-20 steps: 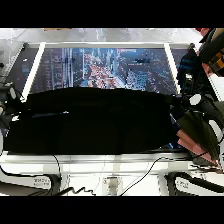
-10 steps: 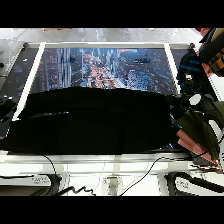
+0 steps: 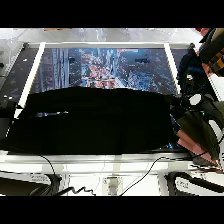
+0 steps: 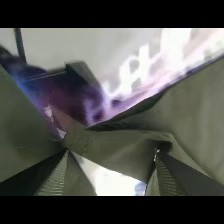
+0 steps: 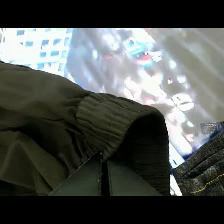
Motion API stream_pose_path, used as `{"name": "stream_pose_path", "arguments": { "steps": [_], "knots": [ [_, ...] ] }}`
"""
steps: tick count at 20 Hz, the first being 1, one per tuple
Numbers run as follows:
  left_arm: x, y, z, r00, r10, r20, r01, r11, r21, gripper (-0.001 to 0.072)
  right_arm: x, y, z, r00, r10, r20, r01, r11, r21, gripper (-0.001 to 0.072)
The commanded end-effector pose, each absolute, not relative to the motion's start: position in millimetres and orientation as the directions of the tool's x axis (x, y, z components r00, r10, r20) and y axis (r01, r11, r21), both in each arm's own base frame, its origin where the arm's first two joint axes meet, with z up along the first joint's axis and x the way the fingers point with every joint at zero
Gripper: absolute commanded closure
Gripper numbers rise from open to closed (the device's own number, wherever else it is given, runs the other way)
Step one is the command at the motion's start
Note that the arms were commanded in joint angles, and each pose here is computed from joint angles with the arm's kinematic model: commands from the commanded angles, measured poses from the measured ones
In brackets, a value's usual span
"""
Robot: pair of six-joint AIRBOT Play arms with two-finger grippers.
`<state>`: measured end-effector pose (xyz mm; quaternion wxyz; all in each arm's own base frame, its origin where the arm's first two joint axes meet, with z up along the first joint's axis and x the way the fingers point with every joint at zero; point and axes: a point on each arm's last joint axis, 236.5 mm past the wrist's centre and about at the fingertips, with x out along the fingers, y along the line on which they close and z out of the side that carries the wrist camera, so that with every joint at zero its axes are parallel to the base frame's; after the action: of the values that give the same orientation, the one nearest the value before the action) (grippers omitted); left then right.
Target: Fold the clothes and pants, and hang the long-sleeved shirts on hangers.
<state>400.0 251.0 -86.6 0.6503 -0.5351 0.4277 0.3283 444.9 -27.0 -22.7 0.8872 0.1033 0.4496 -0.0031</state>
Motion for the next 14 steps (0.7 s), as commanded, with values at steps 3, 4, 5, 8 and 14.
{"name": "stream_pose_path", "arguments": {
  "steps": [3,4,5,8,14],
  "knots": [
    [418.2,262.3,-104.3,0.475,-0.006,-0.880,-0.875,0.105,-0.473,0.0280,443.9,-26.0,-23.4,0.591,0.091,-0.801,0.105,0.977,0.188,0.0691],
    [423.9,271.7,-100.7,0.499,0.034,-0.866,-0.864,0.105,-0.493,0.0449,443.9,-26.0,-23.3,0.592,0.091,-0.801,0.105,0.977,0.188,0.0692],
    [429.9,282.3,-95.7,0.524,0.079,-0.848,-0.850,0.111,-0.515,0.0649,443.9,-26.0,-23.3,0.592,0.091,-0.801,0.105,0.977,0.188,0.0692],
    [441.8,299.7,-79.7,0.574,0.162,-0.803,-0.816,0.202,-0.542,0.0698,444.1,-26.1,-23.2,0.592,0.091,-0.801,0.105,0.977,0.188,0.0691],
    [477.4,321.4,17.1,0.720,0.270,-0.639,-0.651,0.581,-0.488,0.0699,458.2,-26.5,-12.0,0.652,0.089,-0.753,0.130,0.965,0.226,0.0692]
  ]
}}
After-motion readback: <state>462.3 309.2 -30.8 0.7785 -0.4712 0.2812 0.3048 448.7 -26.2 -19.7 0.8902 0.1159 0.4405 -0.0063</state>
